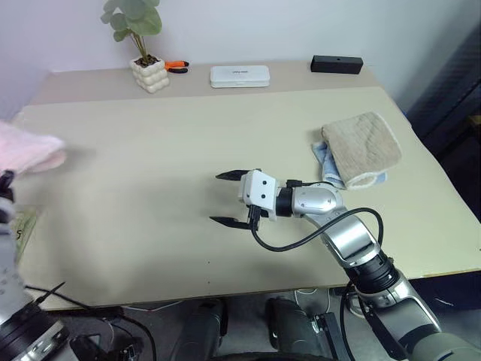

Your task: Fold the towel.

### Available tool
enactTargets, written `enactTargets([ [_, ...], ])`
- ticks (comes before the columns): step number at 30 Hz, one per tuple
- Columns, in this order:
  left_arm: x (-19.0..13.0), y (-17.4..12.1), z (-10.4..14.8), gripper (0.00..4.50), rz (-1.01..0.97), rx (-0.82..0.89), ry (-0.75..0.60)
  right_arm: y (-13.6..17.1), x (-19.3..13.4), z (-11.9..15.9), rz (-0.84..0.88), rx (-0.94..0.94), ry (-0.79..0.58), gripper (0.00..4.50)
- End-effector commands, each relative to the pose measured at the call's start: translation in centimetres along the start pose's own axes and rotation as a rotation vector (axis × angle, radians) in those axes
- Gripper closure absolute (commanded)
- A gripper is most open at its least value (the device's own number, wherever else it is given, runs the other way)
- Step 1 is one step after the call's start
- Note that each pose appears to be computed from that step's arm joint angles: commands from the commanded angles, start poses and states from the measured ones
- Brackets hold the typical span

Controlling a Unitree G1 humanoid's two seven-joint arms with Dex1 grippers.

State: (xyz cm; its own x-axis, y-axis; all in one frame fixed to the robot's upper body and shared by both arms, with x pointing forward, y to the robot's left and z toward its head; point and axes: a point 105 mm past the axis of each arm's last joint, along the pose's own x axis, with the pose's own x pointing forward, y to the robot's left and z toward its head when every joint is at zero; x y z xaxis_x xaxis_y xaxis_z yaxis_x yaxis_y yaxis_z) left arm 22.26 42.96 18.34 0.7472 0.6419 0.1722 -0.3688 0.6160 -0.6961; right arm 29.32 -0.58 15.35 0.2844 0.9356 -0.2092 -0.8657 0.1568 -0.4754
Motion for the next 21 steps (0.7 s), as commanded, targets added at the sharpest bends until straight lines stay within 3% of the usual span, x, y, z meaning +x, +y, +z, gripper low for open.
enactTargets([
  [1,-2.2,3.7,1.1,4.45,0.132,-0.053,-0.065,0.0,0.1,1.1,0.011,-0.034,-0.046,0.0],
  [3,-3.6,5.7,0.6,4.45,0.203,-0.074,-0.062,0.1,0.1,1.0,0.021,-0.036,-0.042,0.0],
  [6,-4.8,7.0,-0.2,3.38,0.242,-0.088,-0.033,0.2,0.3,0.9,0.039,-0.043,-0.04,0.0],
  [11,-4.9,6.7,0.2,0.84,0.232,-0.088,-0.041,0.3,0.2,0.8,0.053,-0.049,-0.043,0.0],
  [12,-4.7,6.7,2.1,0.38,0.237,-0.063,-0.111,0.3,0.2,0.8,0.057,-0.051,-0.039,0.0],
  [17,-4.5,5.7,8.9,0.38,0.226,0.081,-0.346,0.4,0.0,0.6,0.067,-0.05,-0.032,0.0],
  [19,-3.9,3.7,9.8,0.38,0.164,0.215,-0.343,0.0,-0.2,0.7,0.054,-0.024,-0.042,0.0],
  [21,-2.8,0.4,8.9,0.38,0.023,0.39,-0.27,-0.7,-0.5,0.7,0.026,0.006,-0.047,0.0],
])
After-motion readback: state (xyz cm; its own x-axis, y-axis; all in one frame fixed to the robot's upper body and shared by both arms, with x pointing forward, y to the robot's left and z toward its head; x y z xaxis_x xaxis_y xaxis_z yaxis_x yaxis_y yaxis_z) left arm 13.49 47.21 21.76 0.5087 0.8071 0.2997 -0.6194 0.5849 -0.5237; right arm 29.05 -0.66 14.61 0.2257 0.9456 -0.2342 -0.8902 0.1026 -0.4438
